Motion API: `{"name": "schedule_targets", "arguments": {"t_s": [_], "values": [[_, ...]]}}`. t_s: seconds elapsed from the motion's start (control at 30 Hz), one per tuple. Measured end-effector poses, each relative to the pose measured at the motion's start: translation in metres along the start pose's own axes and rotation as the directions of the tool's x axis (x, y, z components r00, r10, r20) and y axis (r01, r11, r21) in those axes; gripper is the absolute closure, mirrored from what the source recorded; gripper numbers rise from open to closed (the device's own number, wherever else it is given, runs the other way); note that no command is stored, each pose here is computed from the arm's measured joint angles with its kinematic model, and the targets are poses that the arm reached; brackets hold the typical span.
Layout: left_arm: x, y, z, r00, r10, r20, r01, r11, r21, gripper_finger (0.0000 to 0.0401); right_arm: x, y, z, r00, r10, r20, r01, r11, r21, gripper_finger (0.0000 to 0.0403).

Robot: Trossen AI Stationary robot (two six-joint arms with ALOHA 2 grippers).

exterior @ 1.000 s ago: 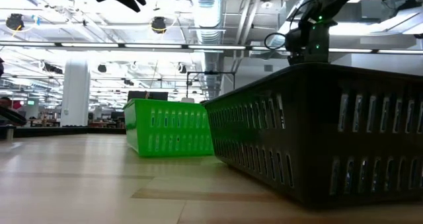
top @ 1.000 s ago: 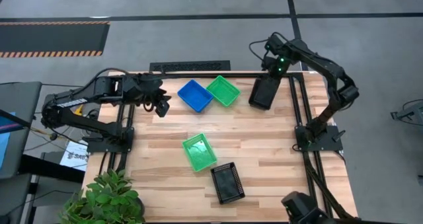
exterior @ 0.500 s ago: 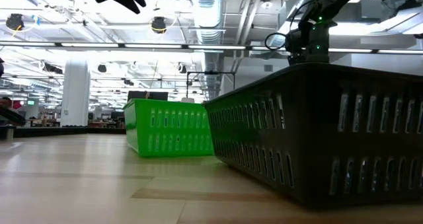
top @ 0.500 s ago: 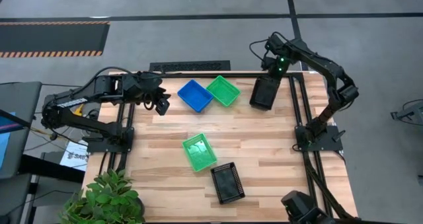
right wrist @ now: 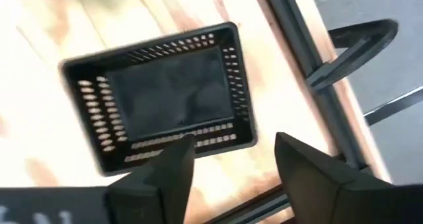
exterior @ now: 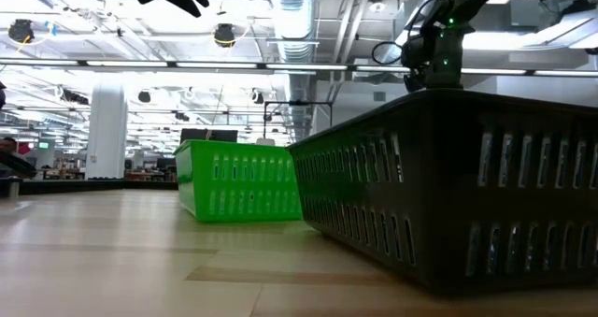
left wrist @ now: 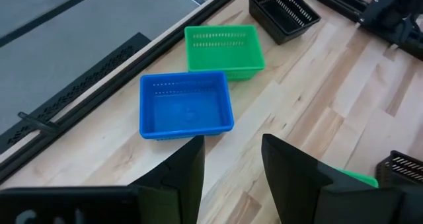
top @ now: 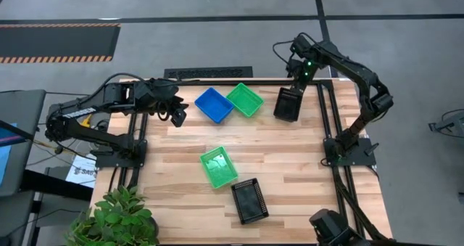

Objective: Stack baskets by color
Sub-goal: Stack the bottom black bin on the black bins

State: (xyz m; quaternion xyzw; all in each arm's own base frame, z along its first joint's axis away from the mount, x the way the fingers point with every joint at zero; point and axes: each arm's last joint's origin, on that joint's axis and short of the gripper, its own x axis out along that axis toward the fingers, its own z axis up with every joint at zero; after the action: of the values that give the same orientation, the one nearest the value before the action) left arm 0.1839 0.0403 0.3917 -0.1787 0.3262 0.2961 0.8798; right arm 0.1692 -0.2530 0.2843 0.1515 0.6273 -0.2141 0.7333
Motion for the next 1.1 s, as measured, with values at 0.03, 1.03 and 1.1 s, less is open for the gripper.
{"name": "schedule_targets", "arguments": {"t_s": [0.03, 1.03, 1.1], "values": [[0.0, 0.0, 0.0, 1.0, 0.0, 0.0, 0.0, 1.0, 0.0, 0.0263, -0.004, 0.001, 0.001, 1.0, 0.019, 0.005, -0.019, 1.0, 0.019, 0.0166], [0.0, -0.002, -0.001, 0.998, -0.062, -0.035, 0.065, 0.994, 0.093, 0.0211, -0.036, 0.34, -0.042, 0.953, 0.286, 0.096, -0.301, 0.88, 0.367, 0.0158], [0.0, -0.002, -0.001, 0.996, -0.076, -0.042, 0.08, 0.993, 0.092, 0.0201, -0.03, 0.356, -0.048, 0.956, 0.282, 0.079, -0.29, 0.879, 0.378, 0.0158]]}}
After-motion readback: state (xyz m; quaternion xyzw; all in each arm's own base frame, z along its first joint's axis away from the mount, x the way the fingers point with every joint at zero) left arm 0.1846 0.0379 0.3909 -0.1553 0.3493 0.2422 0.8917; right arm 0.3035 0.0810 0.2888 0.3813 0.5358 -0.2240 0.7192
